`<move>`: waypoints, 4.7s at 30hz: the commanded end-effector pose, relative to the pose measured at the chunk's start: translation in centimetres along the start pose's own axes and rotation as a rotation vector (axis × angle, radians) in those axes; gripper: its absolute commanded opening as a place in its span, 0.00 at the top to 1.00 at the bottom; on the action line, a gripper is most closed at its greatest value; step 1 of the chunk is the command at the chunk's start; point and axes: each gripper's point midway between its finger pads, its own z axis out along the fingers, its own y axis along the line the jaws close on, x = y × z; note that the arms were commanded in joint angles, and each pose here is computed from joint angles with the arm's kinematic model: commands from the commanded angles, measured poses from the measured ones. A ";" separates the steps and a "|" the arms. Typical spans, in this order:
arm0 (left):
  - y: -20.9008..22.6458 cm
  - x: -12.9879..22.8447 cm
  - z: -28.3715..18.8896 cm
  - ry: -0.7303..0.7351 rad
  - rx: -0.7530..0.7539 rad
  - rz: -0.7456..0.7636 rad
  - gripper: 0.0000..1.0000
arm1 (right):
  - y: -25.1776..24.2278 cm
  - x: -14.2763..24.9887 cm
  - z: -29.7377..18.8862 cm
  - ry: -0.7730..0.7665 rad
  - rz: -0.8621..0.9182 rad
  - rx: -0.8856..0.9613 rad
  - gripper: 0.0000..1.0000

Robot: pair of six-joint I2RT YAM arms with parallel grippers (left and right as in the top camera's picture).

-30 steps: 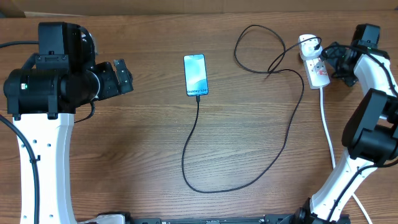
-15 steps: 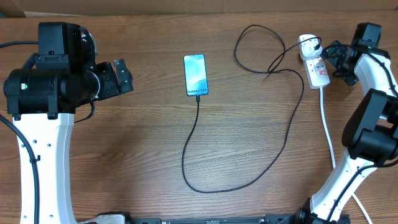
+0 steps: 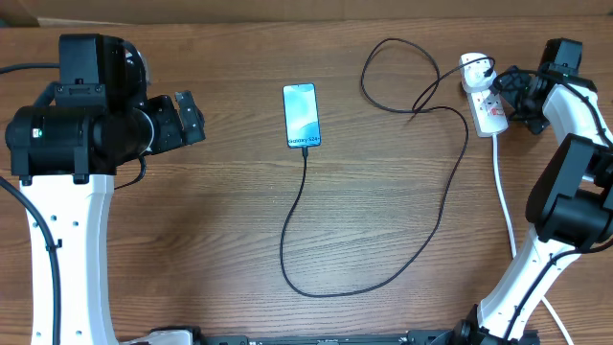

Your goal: Plug charger to phone and switch on socket

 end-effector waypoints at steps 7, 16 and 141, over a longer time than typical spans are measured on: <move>-0.1 0.0 -0.3 -0.011 0.000 -0.004 0.00 | 0.3 0.0 1.0 0.011 0.001 -0.018 0.00; -0.1 0.0 -0.3 -0.011 0.000 -0.004 0.00 | 0.3 0.0 1.0 0.013 0.000 -0.017 0.00; -0.1 0.0 -0.3 -0.011 0.000 -0.004 0.00 | -0.1 -1.4 -0.5 -0.055 -0.042 -0.017 0.00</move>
